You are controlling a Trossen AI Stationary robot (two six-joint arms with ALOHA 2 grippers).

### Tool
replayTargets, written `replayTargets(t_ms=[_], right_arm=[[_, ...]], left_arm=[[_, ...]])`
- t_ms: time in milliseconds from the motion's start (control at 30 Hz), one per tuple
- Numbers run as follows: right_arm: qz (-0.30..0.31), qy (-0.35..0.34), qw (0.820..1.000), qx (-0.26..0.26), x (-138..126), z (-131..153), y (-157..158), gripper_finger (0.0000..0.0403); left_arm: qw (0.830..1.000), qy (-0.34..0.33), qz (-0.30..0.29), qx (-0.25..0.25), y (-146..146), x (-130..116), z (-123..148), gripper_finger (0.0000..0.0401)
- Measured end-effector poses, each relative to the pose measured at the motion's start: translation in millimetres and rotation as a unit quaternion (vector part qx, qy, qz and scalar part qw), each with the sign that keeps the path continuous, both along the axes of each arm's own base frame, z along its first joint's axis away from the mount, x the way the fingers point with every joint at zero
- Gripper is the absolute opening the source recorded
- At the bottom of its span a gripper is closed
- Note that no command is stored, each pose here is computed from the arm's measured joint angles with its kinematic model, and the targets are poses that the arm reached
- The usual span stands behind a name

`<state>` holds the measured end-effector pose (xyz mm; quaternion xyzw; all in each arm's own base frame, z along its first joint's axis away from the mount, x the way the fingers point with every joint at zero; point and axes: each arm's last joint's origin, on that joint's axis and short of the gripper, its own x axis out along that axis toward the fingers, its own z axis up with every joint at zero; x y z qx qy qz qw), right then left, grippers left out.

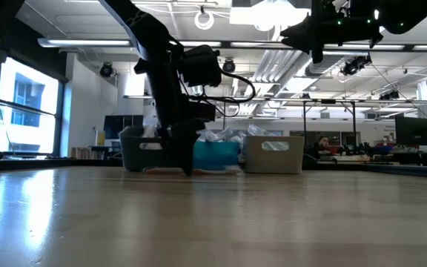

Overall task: Pick & Place Toothbrushes
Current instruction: Put the orange toothbrush into the dark blue bin

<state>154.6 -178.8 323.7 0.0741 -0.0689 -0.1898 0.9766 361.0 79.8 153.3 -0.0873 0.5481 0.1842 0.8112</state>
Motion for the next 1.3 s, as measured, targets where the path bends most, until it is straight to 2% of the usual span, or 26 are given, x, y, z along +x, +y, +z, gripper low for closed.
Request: replayTargets(t_ms=[200, 400, 533, 800, 933, 1067, 1300], right_arm=[[-0.002, 0.001, 1.000, -0.001, 0.0, -0.1, -0.2, 0.0136], [-0.014, 0.000, 1.000, 0.000, -0.3, -0.1, -0.8, 0.0136], [-0.009, 0.000, 1.000, -0.001, 0.0, -0.1, -0.4, 0.0136], [-0.008, 0.016, 1.000, 0.019, 0.3, -4.8, -0.7, 0.0136], [-0.008, 0.019, 1.000, 0.023, 0.3, -5.8, -0.8, 0.0136], [-0.010, 0.019, 0.999, 0.024, 0.3, -5.9, -0.9, 0.0136], [-0.012, 0.019, 0.999, 0.024, 0.2, -5.9, -1.0, 0.0136]], left_arm=[[0.998, -0.015, -0.008, -0.067, -11.3, 2.3, -0.7, 0.0220], [0.997, -0.018, -0.005, -0.073, -20.6, 3.6, 0.7, 0.0220], [0.998, -0.017, 0.006, -0.066, -19.0, 3.2, 0.8, 0.0220], [0.999, -0.005, 0.032, 0.002, -7.2, 0.5, 0.9, 0.0220], [0.999, -0.003, 0.046, 0.018, 1.1, -0.5, 3.2, 0.0220], [0.999, -0.004, 0.048, 0.014, 4.9, 3.9, 14.9, 0.0220], [0.998, -0.024, 0.048, 0.019, 9.2, 18.5, 51.8, 0.0220]])
